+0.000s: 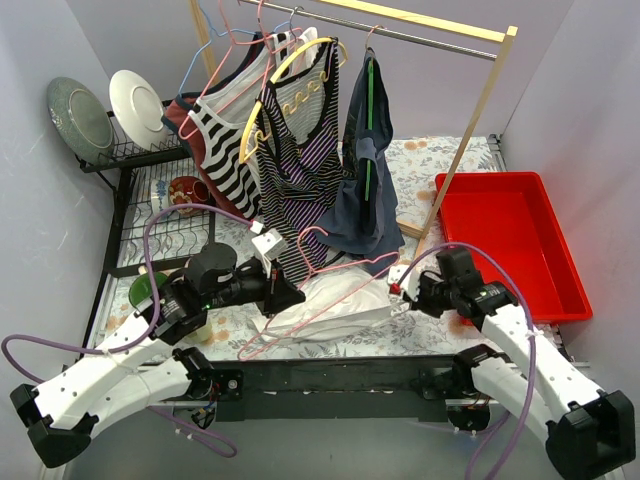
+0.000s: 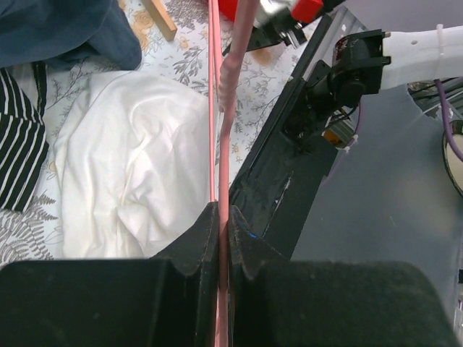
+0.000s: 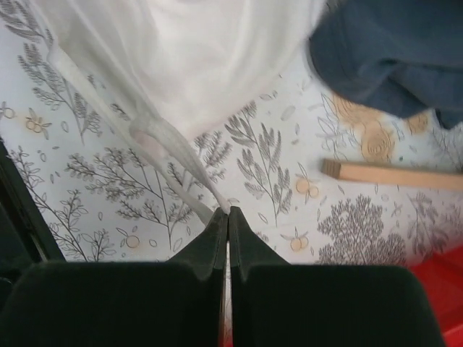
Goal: Place the tank top on the hanger
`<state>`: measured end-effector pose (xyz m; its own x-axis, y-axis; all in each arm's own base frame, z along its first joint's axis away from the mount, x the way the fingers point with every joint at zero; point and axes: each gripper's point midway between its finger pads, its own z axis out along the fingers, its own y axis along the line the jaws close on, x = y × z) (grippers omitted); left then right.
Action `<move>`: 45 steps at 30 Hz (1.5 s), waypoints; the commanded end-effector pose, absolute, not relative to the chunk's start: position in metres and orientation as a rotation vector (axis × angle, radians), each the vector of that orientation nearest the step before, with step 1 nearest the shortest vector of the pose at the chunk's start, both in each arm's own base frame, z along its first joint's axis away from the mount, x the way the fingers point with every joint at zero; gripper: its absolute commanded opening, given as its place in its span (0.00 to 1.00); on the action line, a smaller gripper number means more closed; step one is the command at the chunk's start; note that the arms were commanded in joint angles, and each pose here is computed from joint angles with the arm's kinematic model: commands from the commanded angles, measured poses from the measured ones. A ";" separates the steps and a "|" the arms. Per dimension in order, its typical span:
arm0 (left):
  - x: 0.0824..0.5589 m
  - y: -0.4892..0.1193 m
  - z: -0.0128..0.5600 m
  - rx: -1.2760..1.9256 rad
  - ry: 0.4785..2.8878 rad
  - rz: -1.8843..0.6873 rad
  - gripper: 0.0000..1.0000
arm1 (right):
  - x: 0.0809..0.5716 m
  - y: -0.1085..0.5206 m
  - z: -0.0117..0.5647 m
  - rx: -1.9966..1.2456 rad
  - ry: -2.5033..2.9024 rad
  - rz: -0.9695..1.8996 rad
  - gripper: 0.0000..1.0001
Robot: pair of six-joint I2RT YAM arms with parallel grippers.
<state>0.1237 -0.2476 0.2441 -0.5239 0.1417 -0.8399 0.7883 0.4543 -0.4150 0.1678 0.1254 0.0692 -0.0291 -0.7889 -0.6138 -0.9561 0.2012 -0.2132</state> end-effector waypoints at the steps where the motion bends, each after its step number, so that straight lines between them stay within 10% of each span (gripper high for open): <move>1: 0.117 -0.252 0.260 0.844 1.838 -1.132 0.00 | 0.185 0.110 0.090 -1.444 1.943 0.374 0.01; 45: 0.141 -0.282 0.239 1.036 1.879 -1.061 0.00 | 0.201 0.128 0.208 -1.197 1.911 0.865 0.01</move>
